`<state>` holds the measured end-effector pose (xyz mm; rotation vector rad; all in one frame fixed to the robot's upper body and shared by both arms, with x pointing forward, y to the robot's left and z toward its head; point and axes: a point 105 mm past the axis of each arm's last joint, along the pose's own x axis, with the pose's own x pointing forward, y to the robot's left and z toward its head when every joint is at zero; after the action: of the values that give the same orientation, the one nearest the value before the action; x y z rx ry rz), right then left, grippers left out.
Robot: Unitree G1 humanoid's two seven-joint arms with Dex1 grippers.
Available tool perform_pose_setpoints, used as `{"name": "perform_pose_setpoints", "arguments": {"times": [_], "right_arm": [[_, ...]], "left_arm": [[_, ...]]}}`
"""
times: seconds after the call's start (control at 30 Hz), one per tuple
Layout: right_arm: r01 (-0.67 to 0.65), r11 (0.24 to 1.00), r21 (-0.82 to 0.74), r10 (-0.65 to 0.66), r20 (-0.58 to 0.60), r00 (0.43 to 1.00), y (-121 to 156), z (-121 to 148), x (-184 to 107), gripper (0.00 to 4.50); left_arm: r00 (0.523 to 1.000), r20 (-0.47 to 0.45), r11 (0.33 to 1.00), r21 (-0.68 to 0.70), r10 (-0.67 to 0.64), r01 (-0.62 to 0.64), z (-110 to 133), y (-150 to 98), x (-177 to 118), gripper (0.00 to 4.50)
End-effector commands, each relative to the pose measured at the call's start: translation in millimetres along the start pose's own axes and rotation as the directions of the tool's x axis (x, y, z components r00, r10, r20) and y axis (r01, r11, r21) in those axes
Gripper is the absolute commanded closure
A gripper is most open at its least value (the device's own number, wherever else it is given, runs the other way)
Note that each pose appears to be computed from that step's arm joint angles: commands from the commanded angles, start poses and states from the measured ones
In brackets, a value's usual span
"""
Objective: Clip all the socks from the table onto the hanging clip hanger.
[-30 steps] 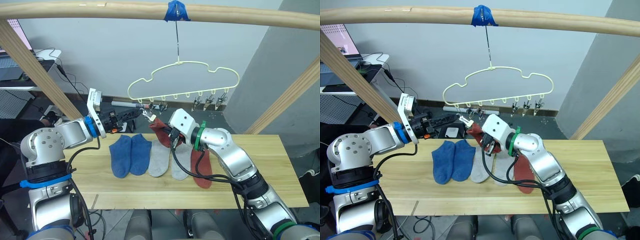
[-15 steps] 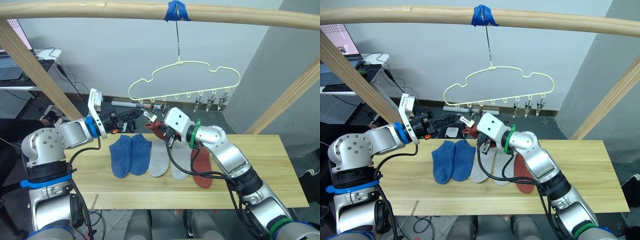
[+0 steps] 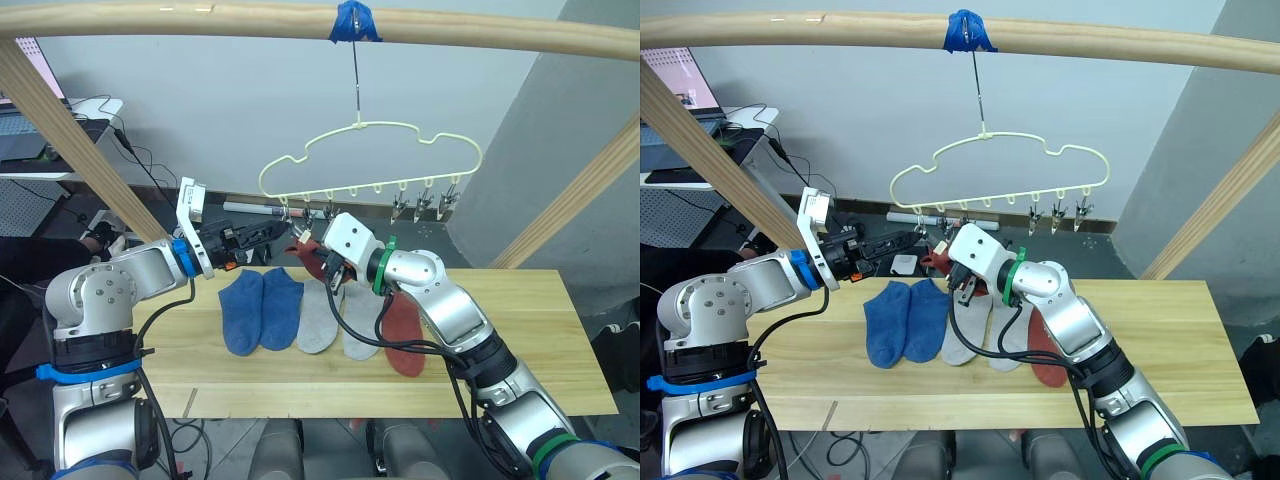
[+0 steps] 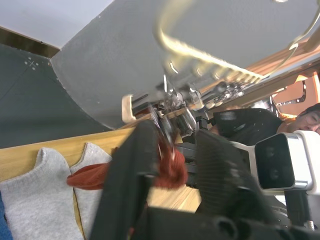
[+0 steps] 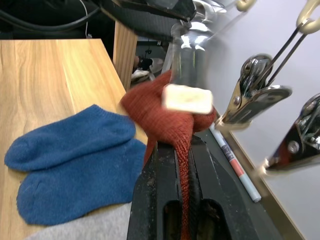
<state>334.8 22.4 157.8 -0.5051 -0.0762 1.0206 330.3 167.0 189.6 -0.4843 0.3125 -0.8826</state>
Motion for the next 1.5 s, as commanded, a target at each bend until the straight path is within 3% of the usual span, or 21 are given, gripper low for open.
{"name": "perform_pose_setpoints", "arguments": {"times": [0.03,0.2,0.3,0.47,0.67,0.9,1.0,1.13,1.5], "right_arm": [[0.026,1.0,-0.012,-0.025,0.059,0.998,-6.8,14.4,-0.4,4.5],[0.041,0.998,0.056,-0.044,0.07,0.997,-11.2,12.5,1.6,4.5],[0.034,0.988,0.153,-0.048,0.089,0.995,-12.7,14.1,3.0,3.73],[0.028,0.975,0.222,-0.044,0.069,0.997,-12.4,6.0,-4.7,2.03],[0.101,0.96,0.261,-0.099,-0.02,0.995,-21.2,-25.3,-41.4,0.01],[0.16,0.931,0.327,-0.169,-0.002,0.986,-35.5,-32.0,-98.5,0.01],[0.186,0.928,0.324,-0.204,0.021,0.979,-39.8,-23.8,-114.7,0.0],[0.218,0.933,0.285,-0.243,0.056,0.968,-45.7,-10.8,-122.0,0.0],[0.122,0.935,0.333,-0.201,0.216,0.955,-35.7,20.2,-123.4,0.0]], "left_arm": [[0.999,0.046,0.999,0.032,-0.004,0.003,14.0,-5.2,-11.7,1.59],[0.998,0.03,0.994,0.101,0.05,-0.053,14.8,-7.1,-32.0,0.08],[0.996,0.013,0.983,0.162,0.084,-0.085,10.8,-9.2,-36.5,0.0],[0.992,0.008,0.938,0.324,0.125,-0.121,2.0,-18.7,-30.0,0.0],[0.978,0.104,0.899,0.387,0.178,-0.205,1.1,-10.5,-23.0,0.0],[0.963,0.217,0.817,0.518,0.161,-0.253,-1.0,-9.5,-6.4,0.0],[0.945,0.302,0.77,0.57,0.127,-0.286,4.5,-10.4,0.2,0.59],[0.947,0.294,0.712,0.638,0.128,-0.294,-6.5,-4.0,13.9,1.72],[0.918,0.383,0.706,0.621,0.104,-0.339,-5.6,2.7,44.6,1.72]]}}
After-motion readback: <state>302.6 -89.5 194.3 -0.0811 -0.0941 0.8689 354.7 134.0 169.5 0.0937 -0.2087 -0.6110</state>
